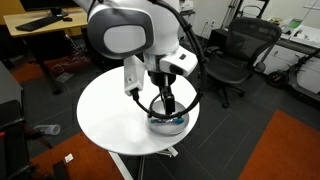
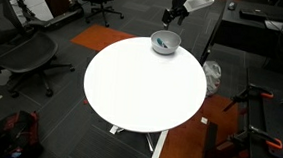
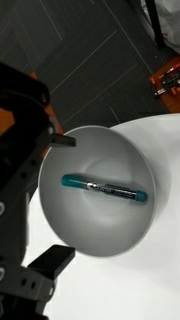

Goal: Remove the marker from the bowl and place it on the table

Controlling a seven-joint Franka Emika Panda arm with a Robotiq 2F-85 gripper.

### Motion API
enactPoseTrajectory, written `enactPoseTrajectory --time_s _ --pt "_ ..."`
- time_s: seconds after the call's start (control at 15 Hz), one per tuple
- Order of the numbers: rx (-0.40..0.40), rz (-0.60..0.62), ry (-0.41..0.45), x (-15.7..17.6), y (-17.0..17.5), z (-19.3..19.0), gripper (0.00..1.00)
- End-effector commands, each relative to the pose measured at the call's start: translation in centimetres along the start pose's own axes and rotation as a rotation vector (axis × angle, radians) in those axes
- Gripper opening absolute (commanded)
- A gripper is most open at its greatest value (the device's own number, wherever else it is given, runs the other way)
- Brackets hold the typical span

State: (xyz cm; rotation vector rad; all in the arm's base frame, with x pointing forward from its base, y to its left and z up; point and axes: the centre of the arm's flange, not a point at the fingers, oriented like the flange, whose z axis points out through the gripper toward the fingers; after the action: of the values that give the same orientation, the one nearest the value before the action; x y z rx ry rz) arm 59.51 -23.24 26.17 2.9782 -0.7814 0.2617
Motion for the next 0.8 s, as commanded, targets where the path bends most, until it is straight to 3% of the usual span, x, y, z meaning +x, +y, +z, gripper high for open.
enactPoseTrajectory --time_s 0.0,0.73 --pt "-0.001 0.030 0.012 2.1 -0.5 1.7 1.00" --pt "-0.013 0.017 -0.014 4.3 -1.6 6.1 1.00"
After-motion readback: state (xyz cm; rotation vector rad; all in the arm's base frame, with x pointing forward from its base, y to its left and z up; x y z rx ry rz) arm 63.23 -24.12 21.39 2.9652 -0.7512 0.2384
